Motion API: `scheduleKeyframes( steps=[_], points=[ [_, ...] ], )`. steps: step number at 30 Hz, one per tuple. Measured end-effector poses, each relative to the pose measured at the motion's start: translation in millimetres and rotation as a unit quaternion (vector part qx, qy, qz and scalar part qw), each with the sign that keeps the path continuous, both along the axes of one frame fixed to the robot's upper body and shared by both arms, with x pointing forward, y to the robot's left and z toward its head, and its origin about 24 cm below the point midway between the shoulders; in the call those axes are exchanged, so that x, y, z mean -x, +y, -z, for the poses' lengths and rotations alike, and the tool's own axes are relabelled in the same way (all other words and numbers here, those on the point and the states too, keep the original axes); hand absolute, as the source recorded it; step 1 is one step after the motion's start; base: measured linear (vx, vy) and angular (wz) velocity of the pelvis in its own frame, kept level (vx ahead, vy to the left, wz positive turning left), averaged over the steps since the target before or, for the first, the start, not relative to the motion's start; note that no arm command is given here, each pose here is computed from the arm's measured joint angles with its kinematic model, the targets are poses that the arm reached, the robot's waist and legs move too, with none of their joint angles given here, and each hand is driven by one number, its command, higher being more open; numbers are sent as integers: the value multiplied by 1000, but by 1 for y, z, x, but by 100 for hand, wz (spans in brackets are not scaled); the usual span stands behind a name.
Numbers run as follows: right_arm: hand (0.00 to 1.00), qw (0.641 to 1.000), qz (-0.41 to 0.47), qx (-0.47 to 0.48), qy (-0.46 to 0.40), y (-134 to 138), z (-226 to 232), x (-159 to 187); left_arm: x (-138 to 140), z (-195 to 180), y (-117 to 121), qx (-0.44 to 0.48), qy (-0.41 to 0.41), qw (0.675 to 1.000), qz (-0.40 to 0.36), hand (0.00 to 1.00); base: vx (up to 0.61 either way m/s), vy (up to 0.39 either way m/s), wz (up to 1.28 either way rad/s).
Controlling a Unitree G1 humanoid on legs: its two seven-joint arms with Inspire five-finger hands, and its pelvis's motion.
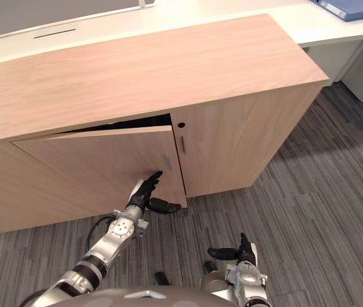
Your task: Walk over to the cabinet, pick up the folder, carry it to the office cabinet, place the folder inside the office cabinet, then close the office cabinet door
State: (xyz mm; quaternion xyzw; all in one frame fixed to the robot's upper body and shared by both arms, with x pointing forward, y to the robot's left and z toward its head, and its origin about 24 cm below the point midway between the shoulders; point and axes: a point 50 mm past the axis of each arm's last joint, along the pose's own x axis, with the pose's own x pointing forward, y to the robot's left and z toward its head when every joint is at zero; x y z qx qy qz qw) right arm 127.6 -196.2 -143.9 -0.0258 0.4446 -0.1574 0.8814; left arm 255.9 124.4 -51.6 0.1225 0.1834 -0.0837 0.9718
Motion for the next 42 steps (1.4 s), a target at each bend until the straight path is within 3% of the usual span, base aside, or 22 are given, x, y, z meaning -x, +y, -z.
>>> scheduleKeyframes(
  steps=[9, 14, 24, 31, 42],
  points=[
    [100, 1000, 22, -9, 6, 1, 2, 2, -10, -7, 9, -16, -16, 1000, -10, 100, -40, 14, 0],
    [100, 1000, 21, -13, 20, 2, 5, 4, 5, 4, 19, -6, 8, 999, -38, 100, 34, 6, -2],
    [100, 999, 25, -14, 46, 0, 9, 13, 83, 56, 48, 25, 138, 983, -114, 100, 20, -5, -12],
    [100, 997, 41, -31, 61, 3, 14, 21, 162, 104, 85, -27, 315, 930, -186, 100, -11, 9, -4],
    [100, 995, 51, -43, 75, 1, 16, 25, 188, 109, 104, -28, 350, 903, -248, 100, 20, 0, -23]
  ],
)
